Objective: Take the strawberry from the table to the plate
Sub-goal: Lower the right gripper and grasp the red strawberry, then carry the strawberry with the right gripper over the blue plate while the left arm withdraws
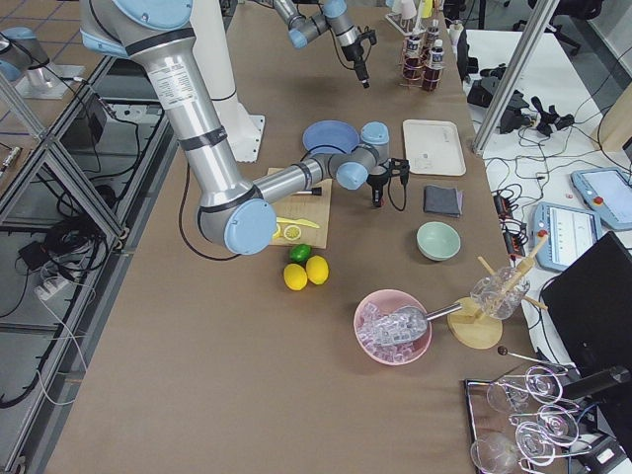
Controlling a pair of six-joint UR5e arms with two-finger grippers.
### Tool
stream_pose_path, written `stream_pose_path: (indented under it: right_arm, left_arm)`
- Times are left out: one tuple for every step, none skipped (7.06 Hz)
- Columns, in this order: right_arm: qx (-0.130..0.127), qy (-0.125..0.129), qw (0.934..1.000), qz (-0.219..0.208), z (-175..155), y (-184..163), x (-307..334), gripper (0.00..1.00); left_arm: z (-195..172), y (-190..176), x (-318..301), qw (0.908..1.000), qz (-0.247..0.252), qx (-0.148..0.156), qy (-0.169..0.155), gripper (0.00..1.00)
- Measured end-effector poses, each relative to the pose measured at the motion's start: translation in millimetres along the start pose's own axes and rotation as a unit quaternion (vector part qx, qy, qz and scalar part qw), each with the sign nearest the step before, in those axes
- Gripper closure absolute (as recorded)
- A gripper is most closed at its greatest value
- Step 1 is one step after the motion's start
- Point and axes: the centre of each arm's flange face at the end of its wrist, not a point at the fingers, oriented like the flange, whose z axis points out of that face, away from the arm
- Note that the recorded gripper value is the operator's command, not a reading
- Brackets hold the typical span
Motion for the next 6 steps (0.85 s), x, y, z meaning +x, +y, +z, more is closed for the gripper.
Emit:
stream_pose_path:
  right_arm:
    - [0.0,-0.011,0.9999,0.002,-13.8,-10.4,-4.3,1.0]
    - [-0.001,-0.023,0.9997,0.003,-29.2,-17.8,-13.1,1.0]
    - [-0.003,-0.031,0.9995,0.001,-46.7,-20.7,-31.1,1.0]
    - [-0.005,-0.036,0.9993,-0.005,-64.3,-16.1,-59.5,1.0]
    - [-0.007,-0.038,0.9991,-0.016,-78.3,-0.3,-93.2,1.0]
    - [-0.005,-0.035,0.9989,-0.031,-88.8,22.8,-126.7,1.0]
  left_arm:
    - [-1.7,-6.0,-3.2,1.0,-0.003,0.002,0.0,0.02]
    - [-4.3,-16.2,-14.7,0.9999,-0.008,0.004,-0.005,0.02]
    - [-6.6,-29.3,-36.9,0.9997,-0.013,0.007,-0.018,0.02]
    - [-10.1,-45.2,-66.9,0.9993,-0.002,0.009,-0.035,0.02]
    - [-14.6,-59.3,-103.9,0.9979,0.037,0.001,-0.054,0.02]
    - [-21.2,-70.7,-143.5,0.9946,0.075,-0.015,-0.07,0.02]
